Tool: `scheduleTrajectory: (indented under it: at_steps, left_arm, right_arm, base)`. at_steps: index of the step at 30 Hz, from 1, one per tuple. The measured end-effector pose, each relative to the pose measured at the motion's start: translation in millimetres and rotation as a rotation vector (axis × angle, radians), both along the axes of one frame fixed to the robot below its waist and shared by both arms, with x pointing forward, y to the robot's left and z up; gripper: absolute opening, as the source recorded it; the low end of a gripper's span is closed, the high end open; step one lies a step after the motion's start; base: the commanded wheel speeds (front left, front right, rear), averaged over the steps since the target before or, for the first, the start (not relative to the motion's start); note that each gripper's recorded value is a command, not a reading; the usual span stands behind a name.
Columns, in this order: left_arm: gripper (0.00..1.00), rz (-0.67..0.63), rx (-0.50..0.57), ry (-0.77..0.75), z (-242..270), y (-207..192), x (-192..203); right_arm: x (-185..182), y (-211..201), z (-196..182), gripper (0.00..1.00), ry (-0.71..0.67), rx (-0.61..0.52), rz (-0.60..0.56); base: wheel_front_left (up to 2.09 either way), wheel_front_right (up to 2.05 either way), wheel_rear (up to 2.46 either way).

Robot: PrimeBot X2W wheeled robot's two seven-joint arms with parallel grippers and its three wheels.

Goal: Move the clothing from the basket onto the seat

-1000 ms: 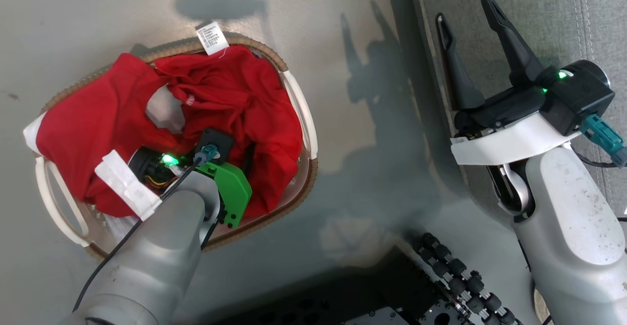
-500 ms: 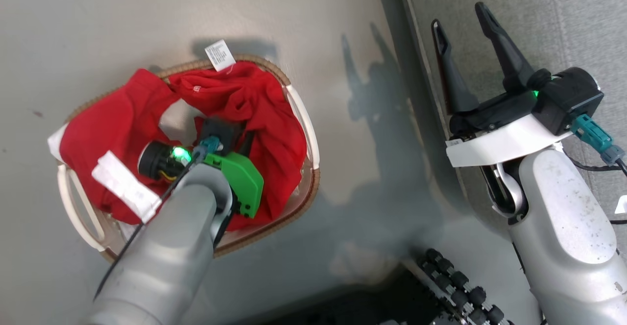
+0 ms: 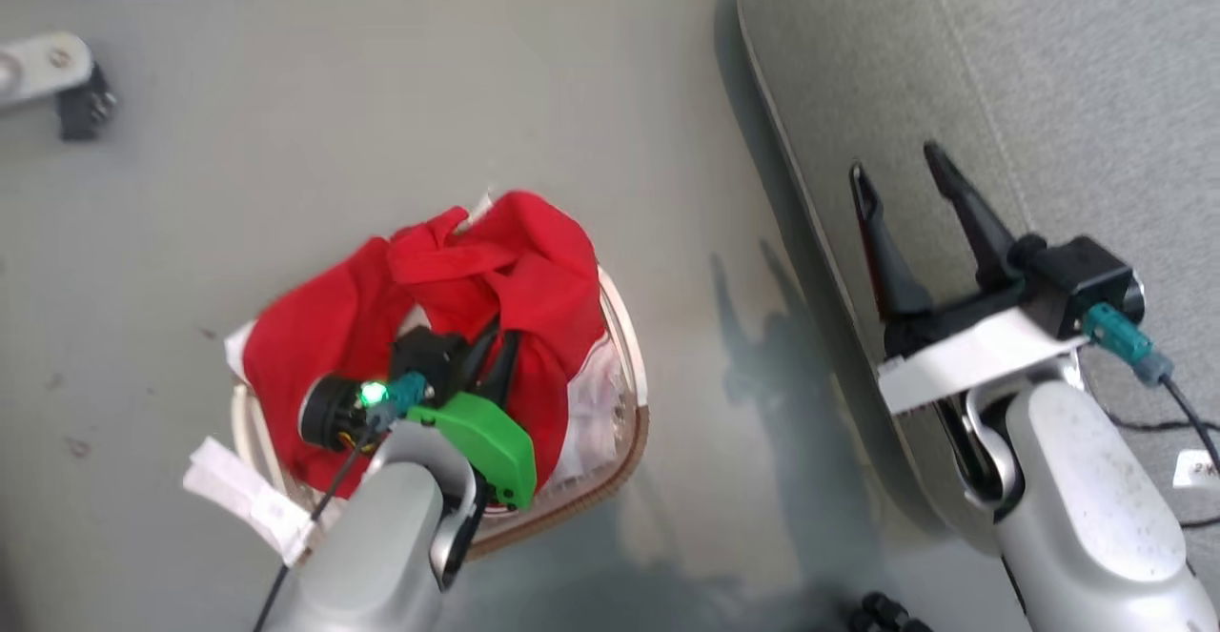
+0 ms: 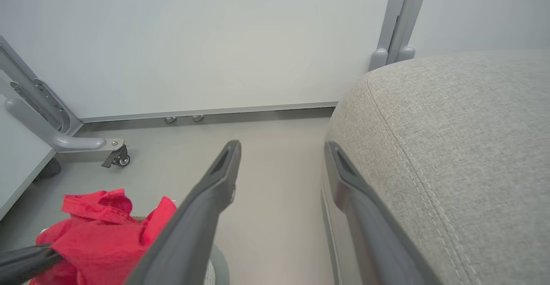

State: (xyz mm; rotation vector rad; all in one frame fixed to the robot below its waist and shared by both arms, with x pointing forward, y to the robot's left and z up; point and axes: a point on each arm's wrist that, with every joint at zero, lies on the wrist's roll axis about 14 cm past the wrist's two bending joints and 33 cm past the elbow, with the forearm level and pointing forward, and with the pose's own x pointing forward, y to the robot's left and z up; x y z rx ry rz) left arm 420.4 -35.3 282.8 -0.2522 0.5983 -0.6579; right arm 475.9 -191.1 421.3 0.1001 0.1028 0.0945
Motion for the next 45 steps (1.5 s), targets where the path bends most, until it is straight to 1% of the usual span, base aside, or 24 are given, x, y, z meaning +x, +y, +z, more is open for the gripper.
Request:
scheduleTrajectory:
  at_steps: [6, 11, 20, 26, 29, 32, 34, 38, 41, 45]
  left_arm:
    - [0.0, 0.073, -0.05, -0.158, 65.7, 12.5, 3.4]
    - [0.0, 0.159, -0.12, -0.314, 130.5, 28.8, 10.2]
    - [0.0, 0.219, -0.232, -0.626, 251.7, 45.5, 5.8]
    - [0.0, 0.244, -0.281, -0.778, 309.7, 56.6, -5.3]
    - [0.0, 0.25, -0.295, -0.838, 331.3, 60.9, -9.7]
    - [0.0, 0.252, -0.3, -0.86, 339.7, 63.5, -14.1]
    - [0.0, 0.253, -0.303, -0.87, 343.5, 64.8, -17.3]
    - [0.0, 0.254, -0.307, -0.875, 346.0, 66.8, -21.7]
    - [0.0, 0.248, -0.306, -0.868, 343.6, 65.7, -24.7]
    - [0.0, 0.242, -0.309, -0.855, 340.5, 64.2, -28.0]
  right_arm:
    - [-24.6, -1.7, 22.2, 1.0, -0.028, 0.013, -0.015]
    - [-44.2, 4.4, 37.2, 1.0, -0.052, 0.035, -0.013]
    - [-73.2, 22.8, 57.4, 1.0, -0.092, 0.073, 0.015]
    - [-87.4, 38.6, 63.9, 1.0, -0.105, 0.087, 0.053]
    - [-93.9, 55.3, 60.7, 1.0, -0.093, 0.078, 0.11]
    - [-100.2, 87.0, 58.6, 1.0, -0.084, 0.063, 0.221]
    - [-106.6, 114.6, 60.1, 1.0, -0.088, 0.053, 0.32]
    - [-103.9, 152.0, 83.4, 1.0, -0.161, 0.038, 0.454]
    - [-100.0, 170.8, 97.3, 1.0, -0.203, 0.034, 0.515]
    - [-93.5, 186.2, 102.4, 1.0, -0.22, 0.01, 0.57]
  base:
    - [0.0, 0.0, 0.0]
    - [0.0, 0.0, 0.0]
    - [0.0, 0.0, 0.0]
    - [0.0, 0.0, 0.0]
    - [0.0, 0.0, 0.0]
    - [0.0, 0.0, 0.0]
    - [0.0, 0.0, 0.0]
    - [0.0, 0.0, 0.0]
    - [0.0, 0.0, 0.0]
    - [0.0, 0.0, 0.0]
